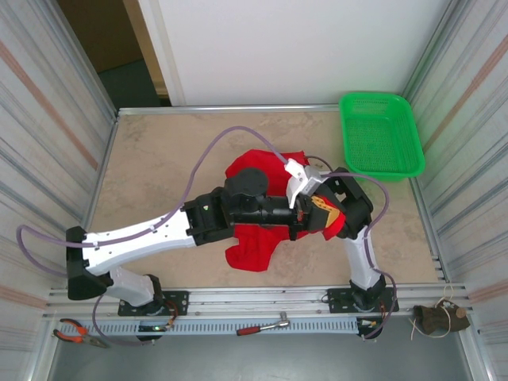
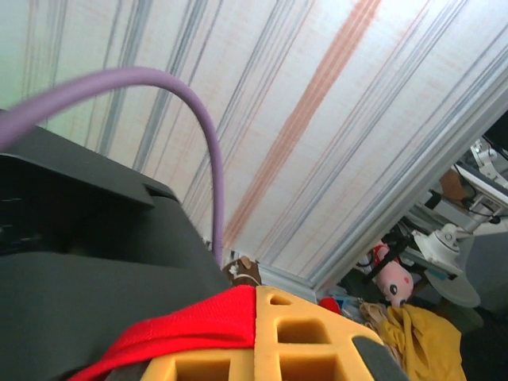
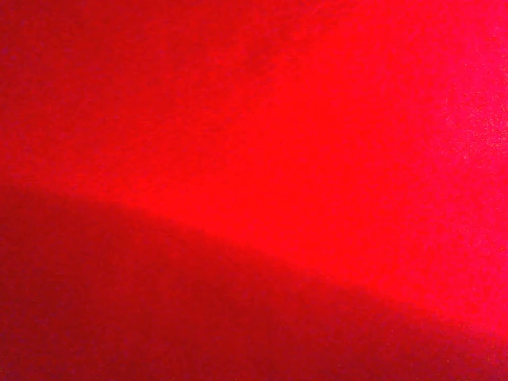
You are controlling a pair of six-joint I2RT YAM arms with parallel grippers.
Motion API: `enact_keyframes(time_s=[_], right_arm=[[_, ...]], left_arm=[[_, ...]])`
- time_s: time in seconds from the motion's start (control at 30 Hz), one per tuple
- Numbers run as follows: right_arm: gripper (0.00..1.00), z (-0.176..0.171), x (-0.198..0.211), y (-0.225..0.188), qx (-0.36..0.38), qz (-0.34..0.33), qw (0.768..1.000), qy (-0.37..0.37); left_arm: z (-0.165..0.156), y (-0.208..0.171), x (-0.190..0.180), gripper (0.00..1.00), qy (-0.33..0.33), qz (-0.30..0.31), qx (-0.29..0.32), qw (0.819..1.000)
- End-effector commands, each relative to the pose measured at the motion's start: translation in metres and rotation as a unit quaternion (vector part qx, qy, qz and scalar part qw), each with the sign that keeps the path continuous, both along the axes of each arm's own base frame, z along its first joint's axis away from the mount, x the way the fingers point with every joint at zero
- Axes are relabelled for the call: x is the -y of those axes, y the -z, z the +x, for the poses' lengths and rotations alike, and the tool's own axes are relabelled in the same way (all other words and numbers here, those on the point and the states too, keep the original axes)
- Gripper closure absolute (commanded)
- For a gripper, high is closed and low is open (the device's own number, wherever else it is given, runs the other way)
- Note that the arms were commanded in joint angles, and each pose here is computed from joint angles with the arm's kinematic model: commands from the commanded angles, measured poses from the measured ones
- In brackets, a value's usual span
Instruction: Fold the inside-out t-shirt
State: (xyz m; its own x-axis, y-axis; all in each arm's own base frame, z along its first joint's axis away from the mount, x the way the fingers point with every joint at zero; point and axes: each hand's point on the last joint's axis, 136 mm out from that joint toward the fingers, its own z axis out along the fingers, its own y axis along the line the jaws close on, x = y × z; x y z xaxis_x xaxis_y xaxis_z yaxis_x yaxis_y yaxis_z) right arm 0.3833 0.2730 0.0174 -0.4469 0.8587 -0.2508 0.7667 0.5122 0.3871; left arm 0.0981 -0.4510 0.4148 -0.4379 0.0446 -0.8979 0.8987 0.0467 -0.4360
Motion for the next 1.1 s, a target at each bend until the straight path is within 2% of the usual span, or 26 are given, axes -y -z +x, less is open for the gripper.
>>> enact_keyframes(time_s=[0.0,0.13,0.3,0.5,0.63,0.73,0.9,1.07], right_arm=[[1.0,-0.028,0.026,0.05,-0.064,-0.024,0.997,-0.029],[1.0,-0.013,0.004,0.032,-0.001,0.045,0.994,-0.101],[1.0,-0.007,-0.037,-0.008,0.067,0.148,0.96,-0.226],[1.0,-0.018,-0.057,-0.08,0.127,0.191,0.915,-0.331],[1.0,-0.026,-0.062,-0.145,0.174,0.19,0.884,-0.389],[1.0,-0.031,-0.062,-0.196,0.21,0.192,0.866,-0.412],[1.0,-0.035,-0.062,-0.277,0.264,0.206,0.84,-0.428],[1.0,-0.041,-0.057,-0.336,0.314,0.214,0.818,-0.432]], left_arm=[[0.014,-0.025,-0.014,1.0,-0.039,-0.046,0.008,0.998],[0.047,-0.017,-0.03,1.0,-0.092,-0.045,-0.012,0.995],[0.123,-0.003,-0.086,1.0,-0.208,-0.053,-0.044,0.976],[0.209,0.037,-0.178,1.0,-0.357,-0.032,-0.078,0.93],[0.255,0.087,-0.233,1.0,-0.426,-0.012,-0.137,0.894],[0.28,0.127,-0.259,1.0,-0.452,0.015,-0.174,0.875],[0.305,0.172,-0.268,1.0,-0.448,0.072,-0.199,0.869],[0.321,0.212,-0.286,0.99,-0.457,0.115,-0.254,0.845]])
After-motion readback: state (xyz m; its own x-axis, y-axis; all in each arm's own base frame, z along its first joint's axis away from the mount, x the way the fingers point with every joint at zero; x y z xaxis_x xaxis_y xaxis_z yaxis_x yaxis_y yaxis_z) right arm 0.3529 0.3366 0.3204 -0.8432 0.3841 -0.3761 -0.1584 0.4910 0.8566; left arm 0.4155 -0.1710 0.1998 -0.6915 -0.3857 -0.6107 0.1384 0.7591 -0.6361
